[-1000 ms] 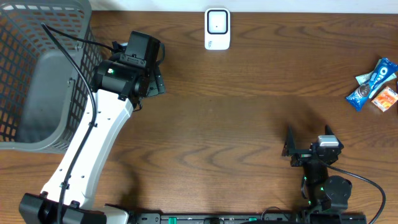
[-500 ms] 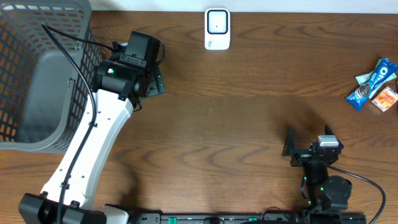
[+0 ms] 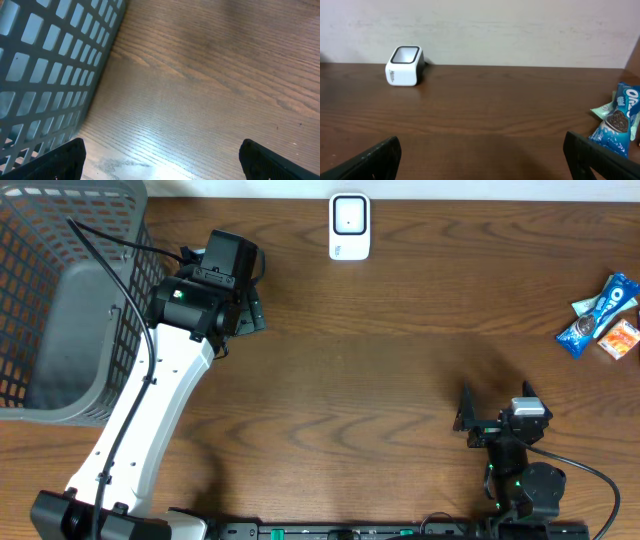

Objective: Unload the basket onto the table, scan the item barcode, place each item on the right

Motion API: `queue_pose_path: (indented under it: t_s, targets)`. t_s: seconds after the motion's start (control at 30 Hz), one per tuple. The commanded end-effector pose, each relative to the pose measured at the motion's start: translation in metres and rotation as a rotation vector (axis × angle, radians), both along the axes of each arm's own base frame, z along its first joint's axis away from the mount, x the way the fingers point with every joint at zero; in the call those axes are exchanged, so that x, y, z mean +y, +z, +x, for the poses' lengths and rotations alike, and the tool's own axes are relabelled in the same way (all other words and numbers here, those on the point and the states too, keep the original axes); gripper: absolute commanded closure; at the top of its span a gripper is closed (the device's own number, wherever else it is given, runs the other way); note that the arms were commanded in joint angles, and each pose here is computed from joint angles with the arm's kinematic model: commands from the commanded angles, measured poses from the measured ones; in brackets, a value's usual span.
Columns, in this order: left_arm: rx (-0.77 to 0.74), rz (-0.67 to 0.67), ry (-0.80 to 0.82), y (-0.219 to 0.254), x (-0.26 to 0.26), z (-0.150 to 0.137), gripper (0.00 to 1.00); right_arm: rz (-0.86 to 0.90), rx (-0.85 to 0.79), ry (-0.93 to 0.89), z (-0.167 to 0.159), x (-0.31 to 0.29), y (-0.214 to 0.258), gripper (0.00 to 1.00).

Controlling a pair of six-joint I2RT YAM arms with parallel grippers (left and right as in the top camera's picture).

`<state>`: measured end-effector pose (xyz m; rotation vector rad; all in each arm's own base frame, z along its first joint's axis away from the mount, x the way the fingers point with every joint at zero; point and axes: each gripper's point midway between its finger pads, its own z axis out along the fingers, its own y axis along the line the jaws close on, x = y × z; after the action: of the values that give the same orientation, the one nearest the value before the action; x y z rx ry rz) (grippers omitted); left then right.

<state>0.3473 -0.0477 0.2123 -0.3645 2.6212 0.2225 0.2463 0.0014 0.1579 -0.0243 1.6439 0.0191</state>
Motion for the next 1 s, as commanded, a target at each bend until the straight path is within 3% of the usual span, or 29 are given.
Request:
queue_pose_path:
  t_s: [0.0, 0.27, 0.5, 0.83, 0.97]
  targets:
    - [0.000, 0.003, 0.012, 0.000, 0.002, 0.000, 0.02, 0.014, -0.003, -0.004, 0.000, -0.001, 0.000, 0.01]
    - [-0.021, 0.028, -0.031, 0.011, 0.005, -0.003, 0.02, 0.014, -0.003, -0.004, 0.000, -0.001, 0.000, 0.01]
    - [-0.096, -0.050, 0.023, 0.030, 0.005, -0.019, 0.02, 0.014, -0.003, -0.004, 0.000, -0.001, 0.000, 0.01]
    - [-0.206, -0.091, 0.015, -0.010, 0.016, -0.053, 0.02, 0.014, -0.003, -0.003, 0.000, -0.001, 0.000, 0.01]
    - [-0.288, -0.139, -0.142, -0.030, 0.006, -0.058, 0.02, 0.014, -0.003, -0.003, 0.000, -0.001, 0.000, 0.01]
